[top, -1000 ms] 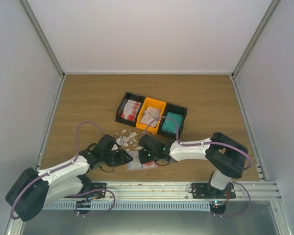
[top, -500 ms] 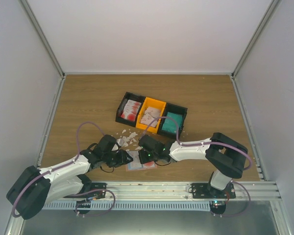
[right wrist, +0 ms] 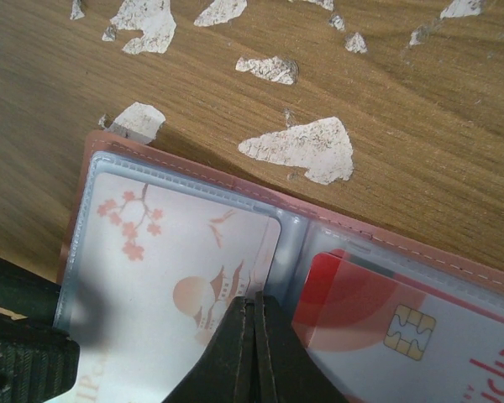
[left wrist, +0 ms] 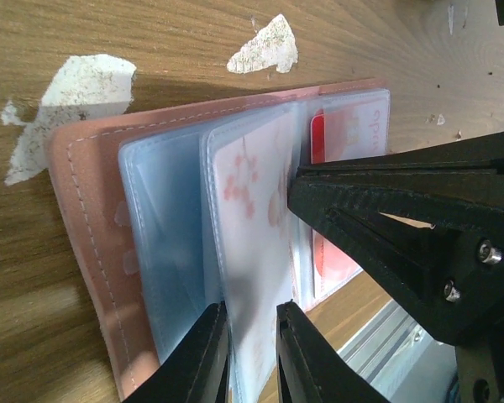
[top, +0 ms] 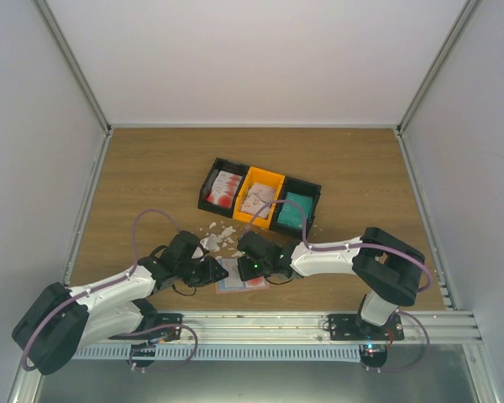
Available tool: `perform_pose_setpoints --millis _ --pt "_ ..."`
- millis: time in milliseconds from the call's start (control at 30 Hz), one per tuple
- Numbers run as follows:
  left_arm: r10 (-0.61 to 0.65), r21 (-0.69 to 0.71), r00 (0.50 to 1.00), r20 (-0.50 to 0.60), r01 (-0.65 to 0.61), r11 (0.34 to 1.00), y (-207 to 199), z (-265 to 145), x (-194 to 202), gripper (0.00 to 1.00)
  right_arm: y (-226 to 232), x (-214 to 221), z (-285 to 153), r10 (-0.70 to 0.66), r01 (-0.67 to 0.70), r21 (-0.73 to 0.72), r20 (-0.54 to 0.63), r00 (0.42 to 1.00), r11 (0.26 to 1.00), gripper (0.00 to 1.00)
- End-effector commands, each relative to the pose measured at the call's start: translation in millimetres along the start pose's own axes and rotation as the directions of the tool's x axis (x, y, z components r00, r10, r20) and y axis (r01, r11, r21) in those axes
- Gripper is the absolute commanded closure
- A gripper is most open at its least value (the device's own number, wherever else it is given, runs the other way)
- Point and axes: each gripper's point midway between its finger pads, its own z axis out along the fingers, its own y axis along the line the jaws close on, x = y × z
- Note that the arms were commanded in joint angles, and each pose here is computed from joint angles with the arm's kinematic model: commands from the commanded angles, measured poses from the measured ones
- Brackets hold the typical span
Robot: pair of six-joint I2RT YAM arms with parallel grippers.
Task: Put the credit cards into the card holder
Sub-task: Turn over the card slot in the card holder.
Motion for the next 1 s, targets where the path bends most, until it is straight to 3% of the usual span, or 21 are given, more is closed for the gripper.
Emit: perform_pose_setpoints --millis 0,100,200,267,433,967 --pt "0.036 0.046 0.999 0.006 -0.037 0.998 -8.9 0.6 -0.7 0.8 -31.7 22.2 5.1 0.004 0.002 0.118 -0.05 0.999 0.993 1.0" --pt "0.036 0.035 0.999 0.011 -0.036 0.999 -7.4 -0.3 -1.3 0.8 -31.8 21.7 4.4 0.005 0.001 0.117 -0.047 0.999 0.993 1.0" --pt "0.029 -0.016 0.999 0.033 -0.029 0.999 -0.2 -3.0 -4.9 0.7 -32.2 21.5 4.0 0.007 -0.002 0.117 -0.046 0.999 0.993 1.0" --pt "0.034 -0.034 0.998 0.05 -0.032 0.999 0.9 -5.7 -7.6 0.68 -32.9 22.4 4.4 0.008 -0.002 0.119 -0.048 0.999 0.993 1.0" --pt "0.039 -0.034 0.998 0.056 -0.037 0.999 1.2 -7.6 -7.5 0.79 -33.3 22.9 4.6 0.008 -0.002 0.119 -0.049 0.999 0.993 1.0" --pt "0.049 0.017 0.998 0.029 -0.05 0.999 -6.1 -2.9 -3.9 0.84 -32.2 22.4 5.3 0.005 0.001 0.115 -0.048 0.999 0.993 0.99"
